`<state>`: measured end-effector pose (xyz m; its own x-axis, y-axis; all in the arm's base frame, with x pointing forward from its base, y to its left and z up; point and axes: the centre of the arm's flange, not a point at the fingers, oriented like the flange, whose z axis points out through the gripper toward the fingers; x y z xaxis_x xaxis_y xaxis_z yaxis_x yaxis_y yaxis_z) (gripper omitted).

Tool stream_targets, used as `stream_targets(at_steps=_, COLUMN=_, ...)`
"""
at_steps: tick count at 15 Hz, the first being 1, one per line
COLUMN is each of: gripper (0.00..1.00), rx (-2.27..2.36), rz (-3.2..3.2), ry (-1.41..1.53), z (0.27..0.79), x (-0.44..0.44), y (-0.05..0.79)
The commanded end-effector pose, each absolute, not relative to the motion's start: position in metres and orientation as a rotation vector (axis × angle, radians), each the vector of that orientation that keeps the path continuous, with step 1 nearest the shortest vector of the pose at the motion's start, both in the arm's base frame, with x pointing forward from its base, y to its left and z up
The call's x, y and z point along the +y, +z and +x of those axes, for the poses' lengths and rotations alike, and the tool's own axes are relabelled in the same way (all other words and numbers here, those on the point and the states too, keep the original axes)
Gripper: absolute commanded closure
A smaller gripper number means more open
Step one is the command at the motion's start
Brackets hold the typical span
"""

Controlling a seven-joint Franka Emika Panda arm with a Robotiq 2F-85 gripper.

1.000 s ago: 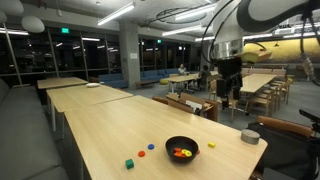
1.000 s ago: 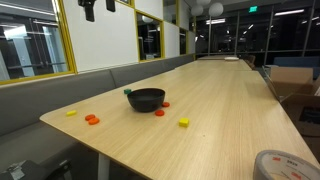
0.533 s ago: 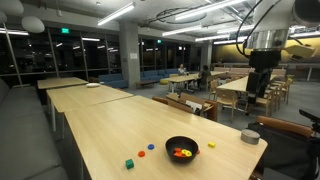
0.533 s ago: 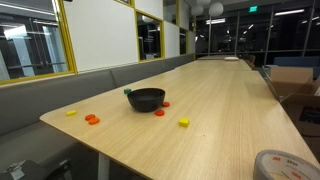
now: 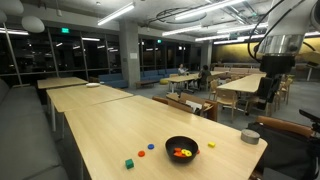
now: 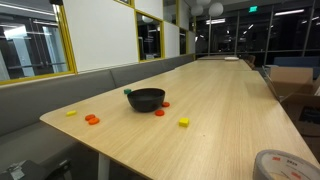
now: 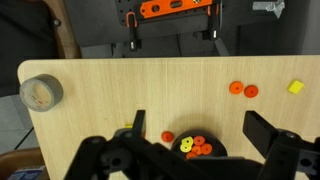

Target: Put some of the discs on the table in the bowl

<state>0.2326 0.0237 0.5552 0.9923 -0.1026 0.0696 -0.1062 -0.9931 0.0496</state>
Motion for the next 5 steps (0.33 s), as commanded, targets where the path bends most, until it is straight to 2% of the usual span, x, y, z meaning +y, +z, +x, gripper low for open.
stream_targets(at_steps=1, gripper=0.0, rx=-0.163, rz=3.08, ry=0.099, z=0.2328, x=0.0238, y=0.5541)
stream_targets(at_steps=5, gripper=0.0, rx=-0.165, rz=3.076, ry=0.094, z=0.2335, x=0.0245, y=0.5531)
